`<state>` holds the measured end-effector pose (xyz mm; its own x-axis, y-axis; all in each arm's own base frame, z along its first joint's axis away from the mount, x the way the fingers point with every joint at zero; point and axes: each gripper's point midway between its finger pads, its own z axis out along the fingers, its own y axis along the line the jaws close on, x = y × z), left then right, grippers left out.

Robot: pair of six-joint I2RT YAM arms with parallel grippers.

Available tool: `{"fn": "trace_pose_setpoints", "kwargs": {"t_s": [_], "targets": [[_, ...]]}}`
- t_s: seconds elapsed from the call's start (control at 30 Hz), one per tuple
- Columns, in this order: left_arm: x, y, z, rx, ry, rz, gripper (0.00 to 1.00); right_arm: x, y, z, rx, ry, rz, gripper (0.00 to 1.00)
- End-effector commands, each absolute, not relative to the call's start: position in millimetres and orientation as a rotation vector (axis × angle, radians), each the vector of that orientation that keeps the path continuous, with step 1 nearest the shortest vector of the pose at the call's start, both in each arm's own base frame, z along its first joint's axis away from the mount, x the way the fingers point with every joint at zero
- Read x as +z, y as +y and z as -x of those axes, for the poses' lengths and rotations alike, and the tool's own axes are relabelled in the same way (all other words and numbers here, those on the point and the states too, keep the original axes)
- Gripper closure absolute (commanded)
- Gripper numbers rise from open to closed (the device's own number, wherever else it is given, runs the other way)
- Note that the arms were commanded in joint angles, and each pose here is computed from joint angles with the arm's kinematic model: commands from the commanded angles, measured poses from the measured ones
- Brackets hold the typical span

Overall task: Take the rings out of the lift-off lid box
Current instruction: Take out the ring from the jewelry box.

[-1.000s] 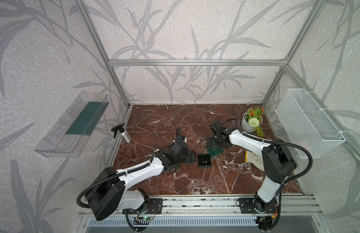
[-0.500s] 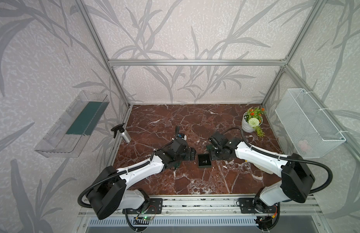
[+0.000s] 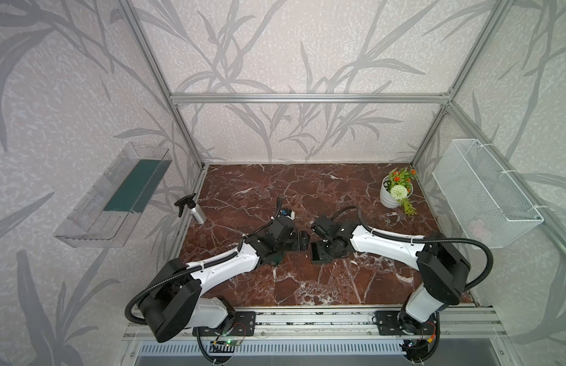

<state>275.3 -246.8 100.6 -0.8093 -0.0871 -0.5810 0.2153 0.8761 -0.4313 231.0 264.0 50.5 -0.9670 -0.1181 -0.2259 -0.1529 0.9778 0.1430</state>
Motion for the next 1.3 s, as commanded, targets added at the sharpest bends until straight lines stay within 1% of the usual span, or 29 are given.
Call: {"fn": "trace_pose_setpoints", "kwargs": {"t_s": [0.0,0.4,0.73,1.0,1.13,1.2,1.27], "targets": [[96,-248,-276,-0.663,2.439,-0.083,0.09,57,270,-243,0.227,2.872,0.159,0.79],[92,-249,-273,-0.676,2.447,-0.087,0.09,42,266,-249,0.107,2.905,0.156,0.79],[93,-250,-273,-0.682,2.446,-0.090,0.09,39,264,-249,0.090,2.906,0.147,0.80],[92,-250,-273,-0.685,2.449,-0.093,0.09,37,262,-248,0.073,2.917,0.131,0.91],[92,-251,-273,-0.685,2.452,-0.093,0.09,38,263,-248,0.084,2.916,0.126,0.94],[91,-251,-273,-0.686,2.455,-0.094,0.09,40,262,-248,0.083,2.911,0.124,0.99],[90,-252,-272,-0.695,2.458,-0.091,0.09,44,262,-250,0.091,2.900,0.120,1.00]]}}
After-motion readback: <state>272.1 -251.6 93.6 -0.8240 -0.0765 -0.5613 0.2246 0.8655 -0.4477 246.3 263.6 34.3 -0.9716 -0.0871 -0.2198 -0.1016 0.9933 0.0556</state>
